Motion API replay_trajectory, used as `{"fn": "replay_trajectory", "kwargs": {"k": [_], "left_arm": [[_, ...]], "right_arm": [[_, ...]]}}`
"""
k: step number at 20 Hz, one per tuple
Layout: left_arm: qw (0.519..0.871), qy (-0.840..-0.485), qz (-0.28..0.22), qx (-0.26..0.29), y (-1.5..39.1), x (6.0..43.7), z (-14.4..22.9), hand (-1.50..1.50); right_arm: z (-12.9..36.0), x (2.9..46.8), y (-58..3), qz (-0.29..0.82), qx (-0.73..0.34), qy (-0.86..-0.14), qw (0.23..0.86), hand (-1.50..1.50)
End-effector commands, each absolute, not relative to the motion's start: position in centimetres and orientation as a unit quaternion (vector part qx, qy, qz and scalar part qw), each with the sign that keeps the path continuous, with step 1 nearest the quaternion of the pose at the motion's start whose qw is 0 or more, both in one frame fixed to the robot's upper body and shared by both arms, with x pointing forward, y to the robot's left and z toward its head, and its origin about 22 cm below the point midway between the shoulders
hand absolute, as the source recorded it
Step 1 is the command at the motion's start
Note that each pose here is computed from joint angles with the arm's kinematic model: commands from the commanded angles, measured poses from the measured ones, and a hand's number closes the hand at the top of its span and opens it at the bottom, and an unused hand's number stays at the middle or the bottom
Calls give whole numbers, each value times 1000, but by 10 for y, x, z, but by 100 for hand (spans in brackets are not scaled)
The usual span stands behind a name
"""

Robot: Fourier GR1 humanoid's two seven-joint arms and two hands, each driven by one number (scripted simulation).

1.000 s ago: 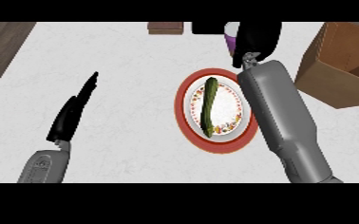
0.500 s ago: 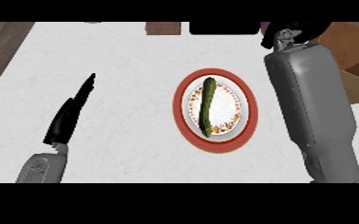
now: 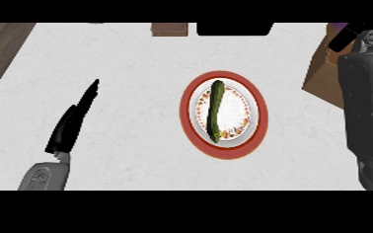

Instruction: Pick the can from the plate and place it in the cardboard box

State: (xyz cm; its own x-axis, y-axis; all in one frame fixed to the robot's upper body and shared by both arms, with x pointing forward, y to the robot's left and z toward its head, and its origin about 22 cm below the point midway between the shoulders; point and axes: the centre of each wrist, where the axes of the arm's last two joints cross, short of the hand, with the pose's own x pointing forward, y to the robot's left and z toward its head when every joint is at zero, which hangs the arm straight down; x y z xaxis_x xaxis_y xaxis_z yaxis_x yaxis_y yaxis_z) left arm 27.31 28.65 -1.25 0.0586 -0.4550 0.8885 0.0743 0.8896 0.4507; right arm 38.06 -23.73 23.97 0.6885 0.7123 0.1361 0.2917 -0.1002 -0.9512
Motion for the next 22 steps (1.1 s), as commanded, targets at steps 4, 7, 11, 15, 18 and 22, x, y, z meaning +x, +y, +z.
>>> {"fn": "replay_trajectory", "kwargs": {"k": [4,7,11,15,18,22], "left_arm": [[712,-662,-185,144,284,276,-8,0],[708,-664,-193,145,289,277,-16,0],[707,-664,-188,152,288,275,-11,0],[709,-663,-195,143,280,267,-14,0],[705,-668,-190,144,267,269,-7,0],[709,-663,-189,147,287,266,-11,0]], "right_arm": [[223,370,-321,180,-712,-308,604,150],[193,380,-329,174,-666,-294,663,150],[181,373,-370,158,-577,-292,746,-150],[145,376,-378,177,-558,-356,728,-150],[157,376,-367,119,-563,-450,683,-150],[165,373,-363,6,-530,-552,644,-150]]}}
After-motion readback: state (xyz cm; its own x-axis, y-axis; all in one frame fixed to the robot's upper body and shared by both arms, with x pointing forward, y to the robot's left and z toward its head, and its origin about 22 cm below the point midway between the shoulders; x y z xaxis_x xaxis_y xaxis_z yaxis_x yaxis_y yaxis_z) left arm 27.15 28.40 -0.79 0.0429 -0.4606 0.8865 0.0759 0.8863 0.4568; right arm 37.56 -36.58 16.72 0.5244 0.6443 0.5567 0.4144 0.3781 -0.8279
